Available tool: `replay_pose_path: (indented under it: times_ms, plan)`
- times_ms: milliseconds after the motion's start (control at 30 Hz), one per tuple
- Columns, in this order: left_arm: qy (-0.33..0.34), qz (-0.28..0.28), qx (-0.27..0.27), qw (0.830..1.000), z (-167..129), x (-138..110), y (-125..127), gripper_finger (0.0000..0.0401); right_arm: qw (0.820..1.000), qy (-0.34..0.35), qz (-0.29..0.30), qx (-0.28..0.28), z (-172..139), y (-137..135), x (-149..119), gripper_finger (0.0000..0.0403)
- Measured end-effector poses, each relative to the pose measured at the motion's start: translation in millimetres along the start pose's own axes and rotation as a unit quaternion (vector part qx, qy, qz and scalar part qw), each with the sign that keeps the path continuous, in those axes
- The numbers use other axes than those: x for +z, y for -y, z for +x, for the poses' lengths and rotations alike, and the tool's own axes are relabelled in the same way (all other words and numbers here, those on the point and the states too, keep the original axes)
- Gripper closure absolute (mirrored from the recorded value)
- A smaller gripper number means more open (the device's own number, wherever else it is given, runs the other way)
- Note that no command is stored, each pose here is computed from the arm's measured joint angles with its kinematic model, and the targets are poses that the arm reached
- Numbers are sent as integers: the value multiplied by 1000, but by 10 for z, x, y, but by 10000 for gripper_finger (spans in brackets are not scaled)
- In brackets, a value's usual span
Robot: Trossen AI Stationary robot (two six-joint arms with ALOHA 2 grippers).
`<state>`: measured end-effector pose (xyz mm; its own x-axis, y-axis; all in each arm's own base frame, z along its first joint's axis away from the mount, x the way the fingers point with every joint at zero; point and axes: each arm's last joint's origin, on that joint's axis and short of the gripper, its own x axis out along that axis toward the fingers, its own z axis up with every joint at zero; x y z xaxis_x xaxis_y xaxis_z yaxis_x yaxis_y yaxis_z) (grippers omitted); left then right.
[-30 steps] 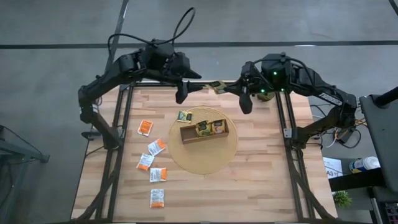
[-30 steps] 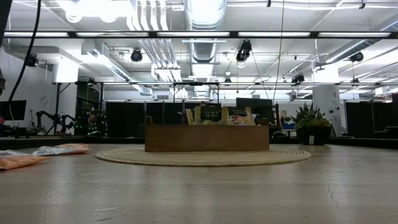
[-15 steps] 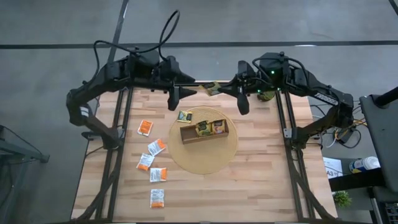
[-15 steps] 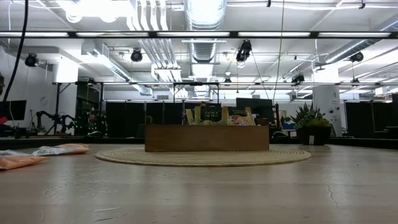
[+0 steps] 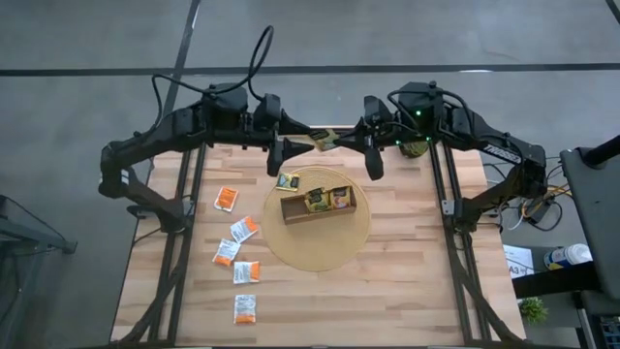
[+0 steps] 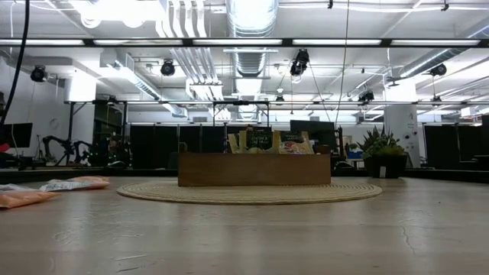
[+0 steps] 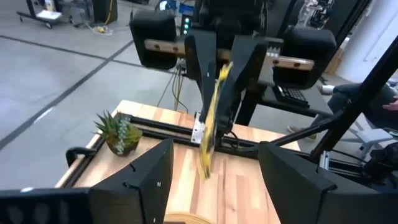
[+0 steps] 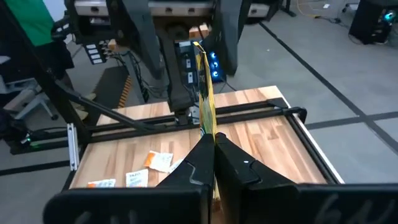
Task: Pick & Place Tea
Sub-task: Put the yellow tea bag into the middle section of the wooden organizer
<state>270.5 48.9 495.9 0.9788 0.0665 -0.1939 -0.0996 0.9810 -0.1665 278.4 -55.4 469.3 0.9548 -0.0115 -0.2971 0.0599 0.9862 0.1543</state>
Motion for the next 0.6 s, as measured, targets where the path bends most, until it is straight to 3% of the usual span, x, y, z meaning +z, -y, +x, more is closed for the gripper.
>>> replay_pose_path:
  times_ms: [333, 600]
  plan:
    - [0, -6, 0, 1000, 25, -28, -7, 174, 1000, 8, -2, 12, 0, -8, 17, 394]
    - [1, -5, -10, 1000, 53, -27, -5, 209, 1000, 8, -3, 12, 6, -7, 17, 394]
